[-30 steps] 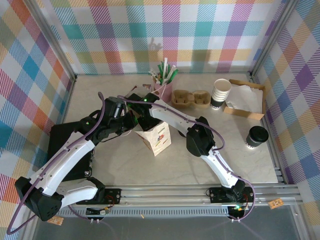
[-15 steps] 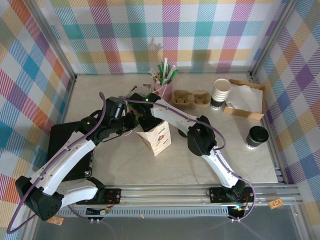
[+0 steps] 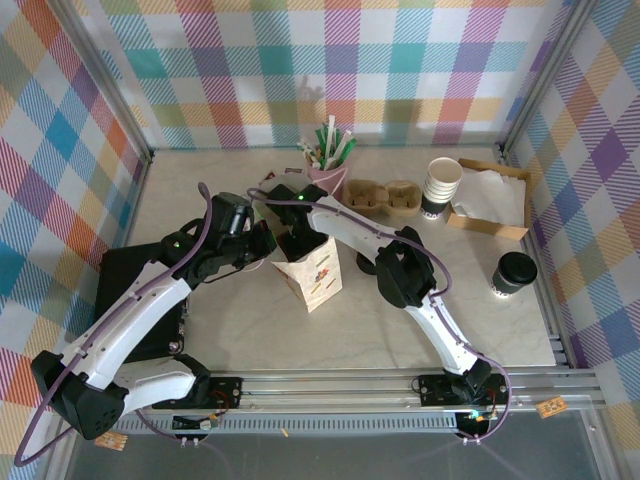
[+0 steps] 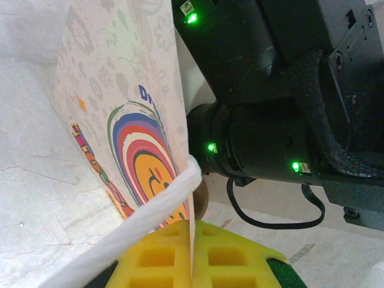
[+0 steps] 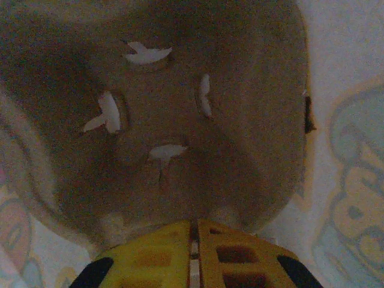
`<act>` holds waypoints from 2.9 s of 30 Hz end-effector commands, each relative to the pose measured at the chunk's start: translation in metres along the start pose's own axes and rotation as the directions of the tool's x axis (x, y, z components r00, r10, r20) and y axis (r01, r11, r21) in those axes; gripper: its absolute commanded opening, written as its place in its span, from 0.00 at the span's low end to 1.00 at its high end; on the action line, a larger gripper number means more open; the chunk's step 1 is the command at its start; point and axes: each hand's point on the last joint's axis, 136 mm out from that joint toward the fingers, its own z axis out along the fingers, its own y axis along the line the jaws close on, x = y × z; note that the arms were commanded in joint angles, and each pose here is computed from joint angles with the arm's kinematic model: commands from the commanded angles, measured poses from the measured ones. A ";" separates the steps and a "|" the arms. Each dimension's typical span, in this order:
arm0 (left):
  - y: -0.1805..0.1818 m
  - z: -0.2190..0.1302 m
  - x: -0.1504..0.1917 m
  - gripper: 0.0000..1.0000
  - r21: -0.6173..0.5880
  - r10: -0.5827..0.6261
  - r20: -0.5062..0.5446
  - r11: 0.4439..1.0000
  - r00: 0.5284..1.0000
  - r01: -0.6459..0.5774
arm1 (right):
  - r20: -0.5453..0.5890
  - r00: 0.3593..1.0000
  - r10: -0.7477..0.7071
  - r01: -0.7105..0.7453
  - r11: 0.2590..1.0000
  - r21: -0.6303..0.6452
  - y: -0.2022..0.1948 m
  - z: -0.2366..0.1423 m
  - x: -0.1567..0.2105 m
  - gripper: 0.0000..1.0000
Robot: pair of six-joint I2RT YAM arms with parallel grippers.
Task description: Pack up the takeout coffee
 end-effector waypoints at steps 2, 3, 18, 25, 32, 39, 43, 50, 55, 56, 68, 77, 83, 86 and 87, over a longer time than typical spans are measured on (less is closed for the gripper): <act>0.001 -0.005 0.002 0.00 -0.009 0.012 -0.008 1.000 1.000 -0.012 | -0.031 0.999 0.009 -0.010 1.000 -0.013 0.007 -0.002 0.004 0.12; 0.003 -0.005 0.003 0.00 -0.017 0.014 -0.012 1.000 1.000 -0.014 | -0.004 1.000 0.001 -0.001 1.000 -0.006 0.007 -0.012 -0.001 0.13; 0.021 -0.015 0.006 0.00 -0.112 0.086 -0.030 0.990 0.996 -0.089 | 0.334 0.938 -0.095 0.091 0.995 0.027 0.020 -0.127 -0.033 0.35; 0.015 -0.024 0.000 0.00 -0.095 0.196 -0.014 0.976 0.980 -0.197 | 0.481 0.872 -0.090 0.187 0.970 -0.158 0.050 -0.192 -0.039 0.42; 0.005 -0.033 -0.005 0.00 -0.069 0.290 -0.018 0.954 0.957 -0.291 | 0.624 0.779 -0.068 0.309 0.906 -0.288 0.070 -0.254 -0.032 0.45; 0.002 -0.034 -0.003 0.00 -0.052 0.344 -0.025 0.937 0.939 -0.345 | 0.685 0.729 0.009 0.376 0.830 -0.411 0.071 -0.287 -0.026 0.41; -0.002 -0.038 -0.003 0.00 -0.028 0.397 0.004 0.917 0.918 -0.397 | 0.753 0.655 0.070 0.422 0.793 -0.440 0.063 -0.312 -0.026 0.39; -0.006 -0.044 0.002 0.00 0.018 0.461 0.027 0.887 0.887 -0.461 | 0.811 0.563 0.159 0.425 0.786 -0.449 0.039 -0.348 -0.035 0.39; -0.006 -0.041 0.003 0.00 0.013 0.465 0.011 0.885 0.885 -0.465 | 0.827 0.526 0.200 0.422 0.782 -0.458 0.028 -0.365 -0.041 0.39; -0.007 -0.040 0.002 0.00 0.012 0.465 0.014 0.885 0.885 -0.465 | 0.829 0.522 0.202 0.421 0.784 -0.456 0.027 -0.367 -0.042 0.39; -0.012 -0.033 -0.003 0.00 0.019 0.428 0.027 0.903 0.903 -0.429 | 0.810 0.545 0.218 0.249 0.880 -0.405 -0.011 -0.357 -0.058 0.44; -0.016 -0.024 -0.008 0.00 0.052 0.315 0.005 0.948 0.949 -0.314 | 0.744 0.624 0.241 -0.069 0.965 -0.255 -0.097 -0.337 -0.056 0.59; -0.020 -0.013 0.002 0.00 0.126 0.256 -0.074 0.961 0.964 -0.246 | 0.694 0.671 0.262 -0.339 0.940 -0.027 -0.183 -0.326 -0.023 0.74; -0.023 -0.011 0.009 0.00 0.175 0.262 -0.098 0.954 0.960 -0.243 | 0.653 0.700 0.290 -0.483 0.865 0.133 -0.235 -0.316 0.011 0.89; -0.024 -0.010 0.010 0.00 0.188 0.269 -0.099 0.951 0.958 -0.247 | 0.633 0.709 0.309 -0.516 0.840 0.167 -0.248 -0.312 0.023 0.92</act>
